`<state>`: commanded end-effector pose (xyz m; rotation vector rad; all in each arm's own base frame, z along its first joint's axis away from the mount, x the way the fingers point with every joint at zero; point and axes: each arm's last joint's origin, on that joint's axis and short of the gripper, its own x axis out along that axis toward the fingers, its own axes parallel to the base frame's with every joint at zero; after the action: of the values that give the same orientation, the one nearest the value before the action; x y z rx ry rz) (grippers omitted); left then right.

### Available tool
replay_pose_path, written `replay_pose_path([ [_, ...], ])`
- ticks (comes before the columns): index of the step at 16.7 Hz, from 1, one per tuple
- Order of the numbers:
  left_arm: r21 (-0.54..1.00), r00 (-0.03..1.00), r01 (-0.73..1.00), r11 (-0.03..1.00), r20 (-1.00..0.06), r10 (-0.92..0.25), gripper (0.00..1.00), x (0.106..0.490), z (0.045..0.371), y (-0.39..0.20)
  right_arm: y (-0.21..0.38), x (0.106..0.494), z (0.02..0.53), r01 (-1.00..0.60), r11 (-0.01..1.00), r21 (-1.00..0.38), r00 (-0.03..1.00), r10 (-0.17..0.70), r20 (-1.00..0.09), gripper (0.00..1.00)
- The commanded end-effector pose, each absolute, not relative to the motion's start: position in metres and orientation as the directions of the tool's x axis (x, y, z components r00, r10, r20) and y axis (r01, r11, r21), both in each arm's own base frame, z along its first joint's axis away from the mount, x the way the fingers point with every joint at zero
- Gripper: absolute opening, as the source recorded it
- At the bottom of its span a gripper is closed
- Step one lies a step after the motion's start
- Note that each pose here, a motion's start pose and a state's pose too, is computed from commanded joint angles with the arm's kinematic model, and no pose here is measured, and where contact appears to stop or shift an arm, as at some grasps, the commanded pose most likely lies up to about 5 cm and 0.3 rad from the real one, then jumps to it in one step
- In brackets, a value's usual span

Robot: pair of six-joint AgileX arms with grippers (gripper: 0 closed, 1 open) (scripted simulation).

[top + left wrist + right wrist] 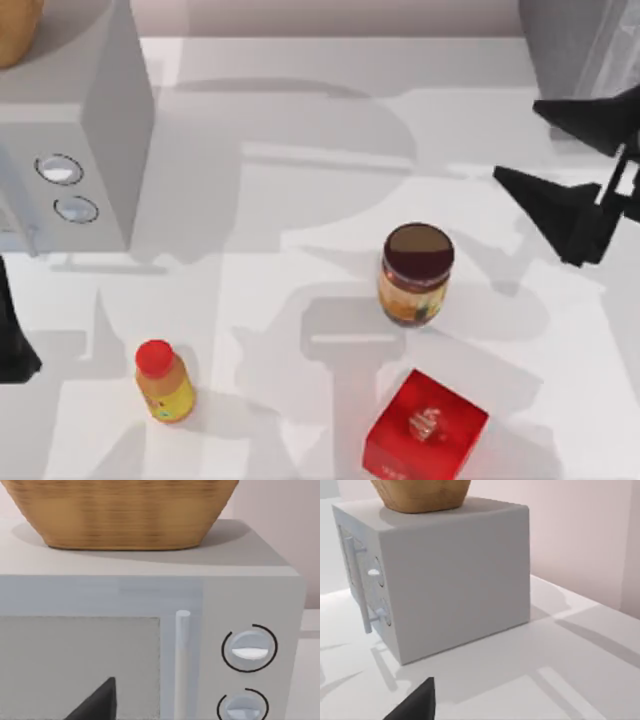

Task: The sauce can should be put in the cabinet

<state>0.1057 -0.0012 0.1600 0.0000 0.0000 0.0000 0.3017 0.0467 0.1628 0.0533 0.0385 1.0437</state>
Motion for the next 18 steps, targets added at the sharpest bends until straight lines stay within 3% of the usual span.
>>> replay_pose_path([
  [4,0.000,1.000,0.000,1.000,0.000,0.000,1.00,0.106,0.160,-0.001,0.058,0.336,0.096,-0.959,0.277,0.063,0.277,0.961,-0.005,1.00],
  [9,0.000,1.000,0.000,1.000,0.000,0.000,1.00,0.106,0.160,-0.001,0.065,0.345,0.027,-0.997,0.068,0.024,0.068,0.998,0.000,1.00],
  [12,0.000,1.000,0.000,1.000,0.000,0.000,1.00,0.106,0.160,-0.001,0.066,0.345,0.009,-1.000,0.015,0.002,0.015,1.000,0.000,1.00],
  [18,0.000,1.000,0.000,1.000,0.000,0.000,1.00,0.106,0.160,-0.001,0.066,0.347,0.000,-1.000,0.016,0.016,0.016,1.000,-0.001,1.00],
])
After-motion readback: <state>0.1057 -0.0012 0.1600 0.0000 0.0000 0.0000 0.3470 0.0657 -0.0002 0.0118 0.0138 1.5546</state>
